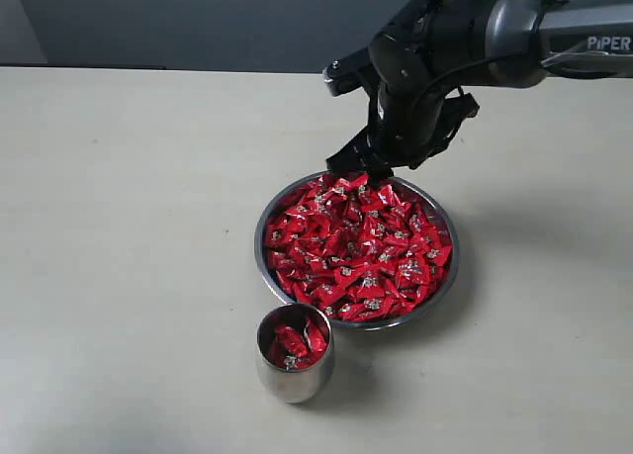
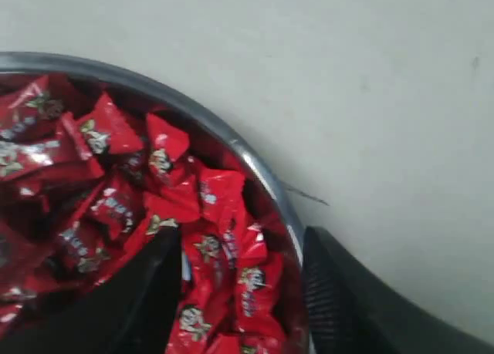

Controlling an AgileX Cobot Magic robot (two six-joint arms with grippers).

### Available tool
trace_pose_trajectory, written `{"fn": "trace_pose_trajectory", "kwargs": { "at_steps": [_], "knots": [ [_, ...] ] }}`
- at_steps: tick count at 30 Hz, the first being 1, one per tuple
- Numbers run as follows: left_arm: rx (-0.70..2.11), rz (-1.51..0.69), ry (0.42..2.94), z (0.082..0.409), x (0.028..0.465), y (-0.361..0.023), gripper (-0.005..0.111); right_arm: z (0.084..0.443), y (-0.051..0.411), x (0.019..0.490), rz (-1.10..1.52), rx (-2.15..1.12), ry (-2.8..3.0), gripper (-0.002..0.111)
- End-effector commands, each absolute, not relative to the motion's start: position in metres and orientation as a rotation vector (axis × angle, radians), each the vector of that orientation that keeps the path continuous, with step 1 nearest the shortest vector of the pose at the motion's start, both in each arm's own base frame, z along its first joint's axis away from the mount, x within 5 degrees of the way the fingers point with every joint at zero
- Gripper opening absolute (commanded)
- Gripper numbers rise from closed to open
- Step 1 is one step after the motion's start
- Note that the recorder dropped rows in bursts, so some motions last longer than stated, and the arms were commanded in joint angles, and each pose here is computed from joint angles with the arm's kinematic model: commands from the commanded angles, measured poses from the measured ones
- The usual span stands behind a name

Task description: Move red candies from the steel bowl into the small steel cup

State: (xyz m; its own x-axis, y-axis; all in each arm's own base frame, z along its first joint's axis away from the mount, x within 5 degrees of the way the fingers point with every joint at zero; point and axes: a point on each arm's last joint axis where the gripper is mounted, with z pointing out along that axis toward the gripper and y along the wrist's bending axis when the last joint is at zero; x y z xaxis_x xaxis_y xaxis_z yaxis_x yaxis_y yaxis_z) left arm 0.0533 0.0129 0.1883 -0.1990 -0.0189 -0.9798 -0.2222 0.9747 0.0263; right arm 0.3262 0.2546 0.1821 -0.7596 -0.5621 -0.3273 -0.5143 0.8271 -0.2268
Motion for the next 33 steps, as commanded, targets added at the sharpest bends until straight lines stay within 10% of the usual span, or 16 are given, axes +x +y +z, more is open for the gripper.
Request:
{"fn": "trace_pose_trajectory", "kwargs": {
  "at_steps": [1,33],
  "knots": [
    [-0.181,0.186,1.762,0.187,0.053,0.013,0.0,0.182,0.265,0.326,-0.006,-0.8,2.621,0.047],
    [-0.181,0.186,1.762,0.187,0.053,0.013,0.0,0.132,0.294,0.317,0.316,-1.175,2.646,0.046]
  ]
}}
